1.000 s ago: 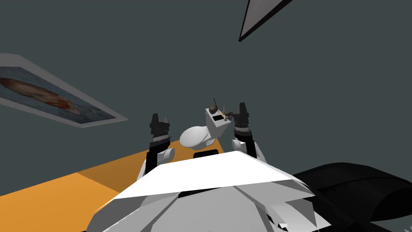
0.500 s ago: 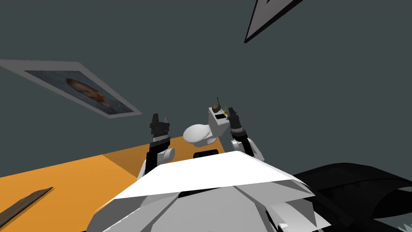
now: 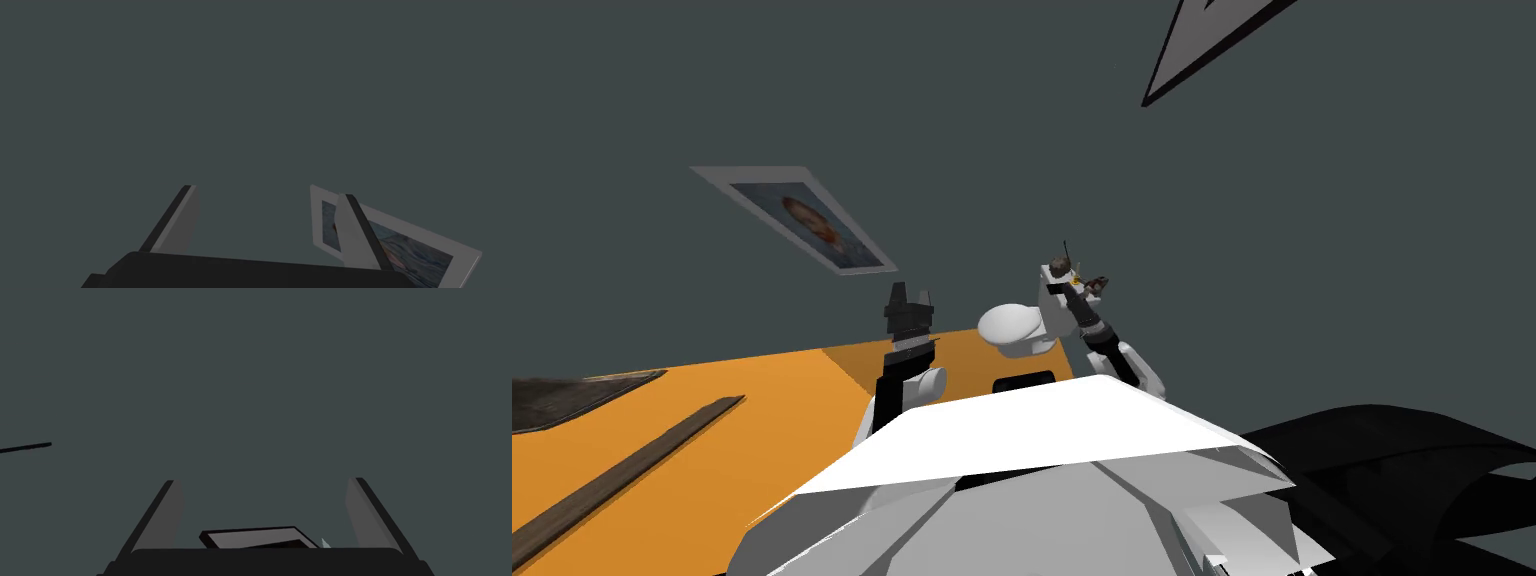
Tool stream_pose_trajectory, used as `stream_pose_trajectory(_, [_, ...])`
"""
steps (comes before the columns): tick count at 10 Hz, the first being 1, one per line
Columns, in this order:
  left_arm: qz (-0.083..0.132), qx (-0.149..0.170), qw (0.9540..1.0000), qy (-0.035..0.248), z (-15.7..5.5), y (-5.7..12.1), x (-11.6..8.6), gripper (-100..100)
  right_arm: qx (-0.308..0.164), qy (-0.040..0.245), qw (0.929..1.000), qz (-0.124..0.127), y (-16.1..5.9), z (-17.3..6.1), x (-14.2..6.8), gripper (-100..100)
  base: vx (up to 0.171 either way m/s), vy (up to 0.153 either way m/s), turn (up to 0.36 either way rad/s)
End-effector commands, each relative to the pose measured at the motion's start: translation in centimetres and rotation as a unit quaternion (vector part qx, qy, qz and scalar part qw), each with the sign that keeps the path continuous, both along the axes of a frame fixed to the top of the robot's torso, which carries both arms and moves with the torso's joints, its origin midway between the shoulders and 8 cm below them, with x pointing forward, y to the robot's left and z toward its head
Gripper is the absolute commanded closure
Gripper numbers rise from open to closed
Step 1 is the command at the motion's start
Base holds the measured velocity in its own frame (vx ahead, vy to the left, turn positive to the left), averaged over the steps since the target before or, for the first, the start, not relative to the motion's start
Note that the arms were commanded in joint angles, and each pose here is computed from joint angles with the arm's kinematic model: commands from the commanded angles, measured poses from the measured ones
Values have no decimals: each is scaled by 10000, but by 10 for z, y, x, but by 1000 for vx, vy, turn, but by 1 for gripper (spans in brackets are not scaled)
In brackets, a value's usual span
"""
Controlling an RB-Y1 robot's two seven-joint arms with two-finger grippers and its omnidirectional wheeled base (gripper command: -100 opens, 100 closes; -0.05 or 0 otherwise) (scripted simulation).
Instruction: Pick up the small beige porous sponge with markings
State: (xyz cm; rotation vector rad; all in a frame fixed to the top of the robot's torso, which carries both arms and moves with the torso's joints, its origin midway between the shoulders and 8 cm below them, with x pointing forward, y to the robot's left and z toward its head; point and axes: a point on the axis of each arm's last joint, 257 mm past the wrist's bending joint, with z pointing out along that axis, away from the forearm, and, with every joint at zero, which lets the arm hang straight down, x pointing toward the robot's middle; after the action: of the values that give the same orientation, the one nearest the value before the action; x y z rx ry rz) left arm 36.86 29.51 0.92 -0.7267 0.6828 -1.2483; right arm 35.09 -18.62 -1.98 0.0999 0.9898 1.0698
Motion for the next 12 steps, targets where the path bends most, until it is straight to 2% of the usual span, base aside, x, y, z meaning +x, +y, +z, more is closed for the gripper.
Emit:
stream_pose_trajectory(1, [0, 0, 10000, 0, 0, 0, 0, 0, -412, 149, 9989, 135, 12, -25, 3, -100, -101, 28, 272])
stream_pose_trajectory(2, [-1, 0, 10000, -1, 0, 0, 0, 0, -475, 158, 9986, 161, 13, -26, 3, -100, -92, 15, 135])
stream_pose_trajectory(3, [0, 0, 10000, 0, 0, 0, 0, 0, -815, 285, 9959, 266, 21, -49, 4, -100, -95, 39, 300])
stream_pose_trajectory(4, [-1, 0, 10000, -1, 0, 0, 0, 0, -886, 295, 9952, 295, 21, -51, 3, -100, -78, 19, 132])
stream_pose_trajectory(5, [0, 0, 10000, 0, 0, 0, 0, 0, -1214, 375, 9911, 407, 29, -71, 2, -100, -107, 24, 300])
stream_pose_trajectory(6, [-1, 0, 10000, -1, 0, 0, 0, 0, -1317, 435, 9894, 430, 27, -77, 3, -100, -89, 18, 127])
stream_pose_trajectory(7, [0, 0, 10000, 0, 0, 0, 0, 0, -1676, 472, 9831, 570, 35, -96, -1, -100, -89, 33, 245])
stream_pose_trajectory(8, [0, 0, 10000, 0, 0, 0, 0, 0, -1763, 575, 9810, 567, 31, -106, 1, -100, -73, 26, 153])
stream_pose_trajectory(9, [0, 0, 10000, 0, 0, 0, 0, 0, -2130, 631, 9725, 701, 36, -127, -3, -100, -99, 36, 326])
stream_pose_trajectory(10, [-1, 0, 10000, -1, 0, 0, 0, 0, -2220, 714, 9699, 704, 32, -135, -3, -100, -86, 22, 160])
stream_pose_trajectory(11, [1, 0, 10000, 1, 0, 0, 0, 0, -2587, 765, 9593, 837, 34, -157, -8, -100, -96, 42, 316])
stream_pose_trajectory(12, [0, 0, 10000, 0, 0, 0, 0, 0, -2676, 810, 9563, 853, 31, -162, -8, -100, -73, 40, 156])
